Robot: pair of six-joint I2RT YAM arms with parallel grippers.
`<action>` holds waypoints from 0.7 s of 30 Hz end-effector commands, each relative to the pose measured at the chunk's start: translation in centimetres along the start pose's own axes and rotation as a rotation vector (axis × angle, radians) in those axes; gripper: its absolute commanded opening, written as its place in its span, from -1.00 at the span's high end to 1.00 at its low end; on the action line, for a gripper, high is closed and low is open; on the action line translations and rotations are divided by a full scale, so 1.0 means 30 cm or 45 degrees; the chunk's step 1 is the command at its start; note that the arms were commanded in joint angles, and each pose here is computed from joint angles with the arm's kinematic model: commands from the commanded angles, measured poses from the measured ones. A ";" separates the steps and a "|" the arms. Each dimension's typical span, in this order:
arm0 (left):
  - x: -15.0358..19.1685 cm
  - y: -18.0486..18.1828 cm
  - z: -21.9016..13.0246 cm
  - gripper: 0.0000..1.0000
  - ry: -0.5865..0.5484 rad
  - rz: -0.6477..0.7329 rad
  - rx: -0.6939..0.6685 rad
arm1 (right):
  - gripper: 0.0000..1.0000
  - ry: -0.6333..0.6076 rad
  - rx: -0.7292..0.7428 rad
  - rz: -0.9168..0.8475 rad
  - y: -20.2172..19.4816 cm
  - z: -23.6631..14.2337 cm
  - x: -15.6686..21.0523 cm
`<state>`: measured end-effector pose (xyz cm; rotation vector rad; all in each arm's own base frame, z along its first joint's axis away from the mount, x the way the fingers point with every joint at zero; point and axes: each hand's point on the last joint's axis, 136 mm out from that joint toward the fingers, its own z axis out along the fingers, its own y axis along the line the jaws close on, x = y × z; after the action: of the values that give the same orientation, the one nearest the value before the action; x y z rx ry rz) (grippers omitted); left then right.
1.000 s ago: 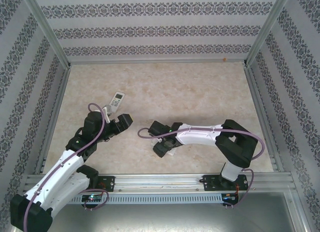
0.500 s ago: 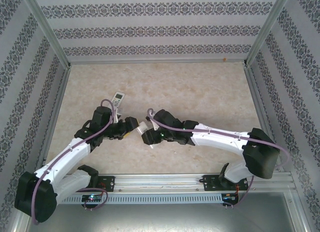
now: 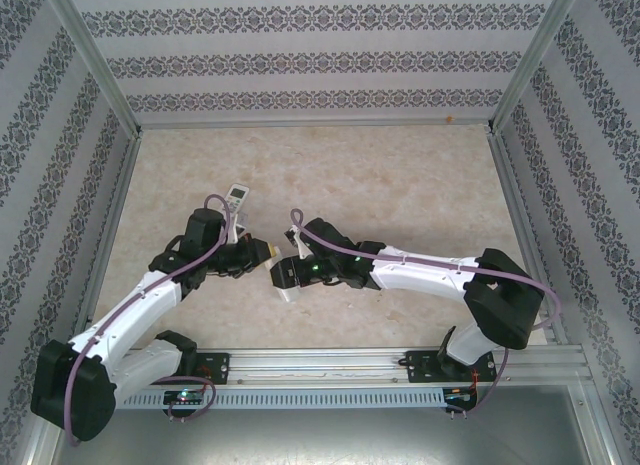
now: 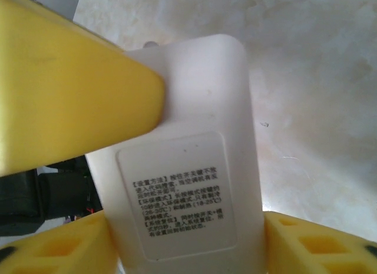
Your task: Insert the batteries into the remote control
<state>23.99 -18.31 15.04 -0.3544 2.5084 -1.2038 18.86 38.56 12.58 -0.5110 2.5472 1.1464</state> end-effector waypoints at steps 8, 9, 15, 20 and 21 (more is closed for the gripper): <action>-0.330 0.193 -0.235 1.00 -0.199 0.258 -1.194 | -0.63 -0.509 0.343 0.082 -0.193 -0.349 -0.149; -0.380 0.194 -0.234 1.00 -0.223 0.282 -1.268 | -0.63 -0.515 0.374 0.110 -0.218 -0.369 -0.142; -0.607 0.223 -0.149 1.00 -0.232 0.407 -1.651 | -0.65 -0.470 0.455 0.161 -0.270 -0.415 -0.093; -0.708 0.223 -0.014 1.00 -0.186 0.543 -1.853 | -0.66 -0.473 0.466 0.173 -0.299 -0.426 -0.073; -0.721 0.221 0.018 1.00 -0.191 0.552 -1.865 | -0.67 -0.472 0.469 0.176 -0.307 -0.429 -0.070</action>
<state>43.57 -7.44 12.09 -0.2810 2.6658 0.6680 23.04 24.88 16.12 -0.0745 2.3976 0.7444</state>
